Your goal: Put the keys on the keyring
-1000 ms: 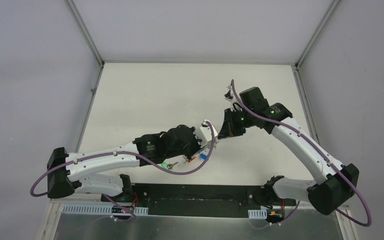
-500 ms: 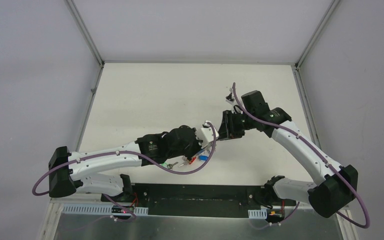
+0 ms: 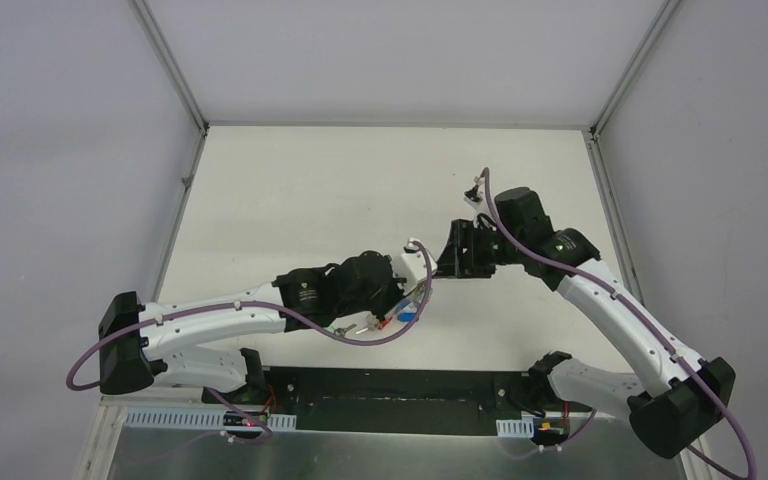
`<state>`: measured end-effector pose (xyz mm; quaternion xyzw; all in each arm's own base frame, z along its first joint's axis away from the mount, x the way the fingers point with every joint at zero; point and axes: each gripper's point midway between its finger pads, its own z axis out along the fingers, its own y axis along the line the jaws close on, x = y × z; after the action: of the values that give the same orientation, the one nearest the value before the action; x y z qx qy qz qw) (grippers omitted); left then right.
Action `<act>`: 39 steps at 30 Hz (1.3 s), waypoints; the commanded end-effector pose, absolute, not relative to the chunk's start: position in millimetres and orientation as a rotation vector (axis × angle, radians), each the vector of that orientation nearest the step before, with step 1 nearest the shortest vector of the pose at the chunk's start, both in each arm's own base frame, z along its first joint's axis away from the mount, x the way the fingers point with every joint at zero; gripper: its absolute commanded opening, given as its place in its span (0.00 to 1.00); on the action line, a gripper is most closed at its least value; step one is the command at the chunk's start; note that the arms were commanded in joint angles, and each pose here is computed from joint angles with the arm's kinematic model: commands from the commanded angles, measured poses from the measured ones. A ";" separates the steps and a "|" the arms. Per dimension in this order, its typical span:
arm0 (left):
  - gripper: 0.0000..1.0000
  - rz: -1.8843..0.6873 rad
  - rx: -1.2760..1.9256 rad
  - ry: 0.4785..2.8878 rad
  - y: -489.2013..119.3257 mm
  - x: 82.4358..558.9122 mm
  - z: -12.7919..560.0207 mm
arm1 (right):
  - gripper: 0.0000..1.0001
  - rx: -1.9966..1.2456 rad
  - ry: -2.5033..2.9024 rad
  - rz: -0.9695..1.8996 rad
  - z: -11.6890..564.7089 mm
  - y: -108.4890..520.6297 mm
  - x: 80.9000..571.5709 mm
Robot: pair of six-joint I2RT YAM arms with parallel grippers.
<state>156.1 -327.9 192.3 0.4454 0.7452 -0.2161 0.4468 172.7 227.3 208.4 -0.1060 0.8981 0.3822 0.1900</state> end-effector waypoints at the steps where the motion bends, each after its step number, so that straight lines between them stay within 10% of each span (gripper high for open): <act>1: 0.00 -0.578 0.981 1.847 -337.3 162.7 205.1 | 0.56 -0.303 2.497 0.973 206.3 229.2 173.7; 22: 0.00 -0.642 0.930 1.880 -342.1 157.9 204.8 | 0.48 -0.563 2.342 0.427 179.2 250.9 188.6; 39: 0.00 -0.652 0.944 1.875 -341.6 155.6 204.6 | 0.19 -0.576 2.256 0.390 207.9 244.2 193.2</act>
<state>155.9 -332.0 183.1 0.3942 0.7769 -0.2331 0.4320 184.0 238.7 178.6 -0.2329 0.9012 0.1356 0.3394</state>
